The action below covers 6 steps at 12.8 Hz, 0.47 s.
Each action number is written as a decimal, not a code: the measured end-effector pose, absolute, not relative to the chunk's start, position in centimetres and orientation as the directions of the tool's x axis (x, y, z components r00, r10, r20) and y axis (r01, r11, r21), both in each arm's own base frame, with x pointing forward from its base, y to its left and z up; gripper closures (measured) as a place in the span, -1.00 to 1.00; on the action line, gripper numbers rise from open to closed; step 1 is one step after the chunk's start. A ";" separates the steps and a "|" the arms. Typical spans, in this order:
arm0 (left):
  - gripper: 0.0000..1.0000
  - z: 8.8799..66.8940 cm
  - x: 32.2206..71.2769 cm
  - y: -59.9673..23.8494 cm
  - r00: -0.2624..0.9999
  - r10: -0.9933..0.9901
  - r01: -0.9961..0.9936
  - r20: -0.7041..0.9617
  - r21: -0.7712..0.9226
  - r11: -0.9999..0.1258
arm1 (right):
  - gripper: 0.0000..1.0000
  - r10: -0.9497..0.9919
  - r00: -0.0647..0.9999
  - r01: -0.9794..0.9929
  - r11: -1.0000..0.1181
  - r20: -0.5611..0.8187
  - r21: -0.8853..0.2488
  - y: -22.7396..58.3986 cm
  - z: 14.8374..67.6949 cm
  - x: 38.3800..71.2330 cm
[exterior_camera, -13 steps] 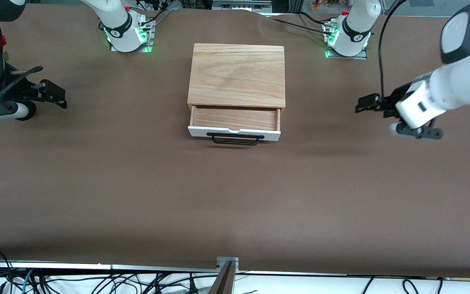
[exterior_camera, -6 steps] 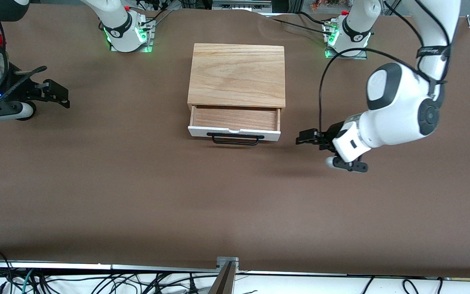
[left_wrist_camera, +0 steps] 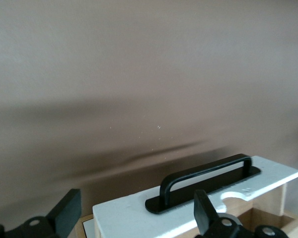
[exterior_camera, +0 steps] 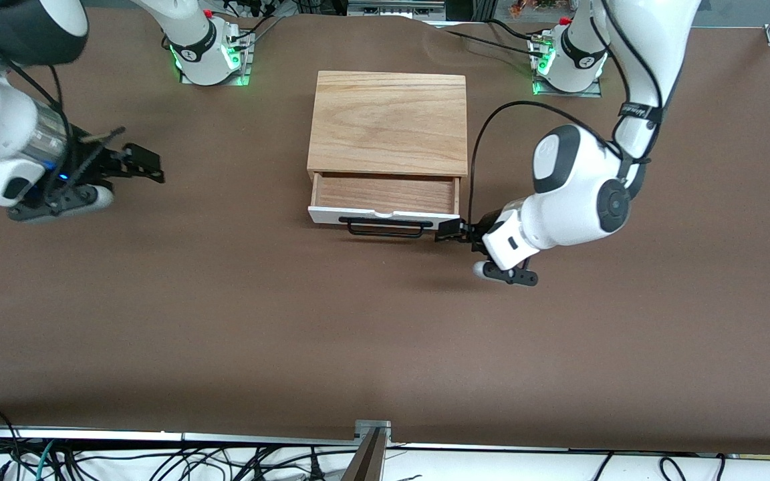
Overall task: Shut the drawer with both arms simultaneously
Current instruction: 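Move the left gripper toward the drawer front while the right gripper follows, then bring both grippers against the white drawer front on either side of the handle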
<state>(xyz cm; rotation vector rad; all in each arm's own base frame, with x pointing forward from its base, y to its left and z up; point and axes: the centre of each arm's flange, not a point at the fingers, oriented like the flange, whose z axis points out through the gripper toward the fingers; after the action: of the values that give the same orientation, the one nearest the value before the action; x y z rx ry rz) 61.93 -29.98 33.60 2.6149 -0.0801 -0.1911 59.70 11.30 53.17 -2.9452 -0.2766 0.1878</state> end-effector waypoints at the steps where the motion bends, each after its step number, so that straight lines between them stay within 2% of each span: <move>1: -1.00 32.4 61.8 -30.2 0.986 -0.096 -0.016 -0.138 0.494 -0.869 | -1.00 0.193 0.975 0.164 -0.961 -0.114 -0.223 12.7 51.1 60.6; 3: -1.00 30.4 61.7 -30.4 0.981 -0.097 -0.005 -0.165 0.487 -0.874 | -1.00 0.170 0.978 0.132 -0.953 -0.120 -0.272 16.4 46.5 62.2; 6: -1.00 29.0 61.1 -31.3 0.976 -0.112 -0.009 -0.185 0.482 -0.876 | -1.00 0.122 0.985 0.078 -0.948 -0.125 -0.309 23.9 40.2 62.9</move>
<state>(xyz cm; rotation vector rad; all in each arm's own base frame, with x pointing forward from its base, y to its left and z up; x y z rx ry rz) 61.10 -31.34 29.05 2.6264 -0.0858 -0.2840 62.85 23.88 40.19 -2.8226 -0.1453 0.2046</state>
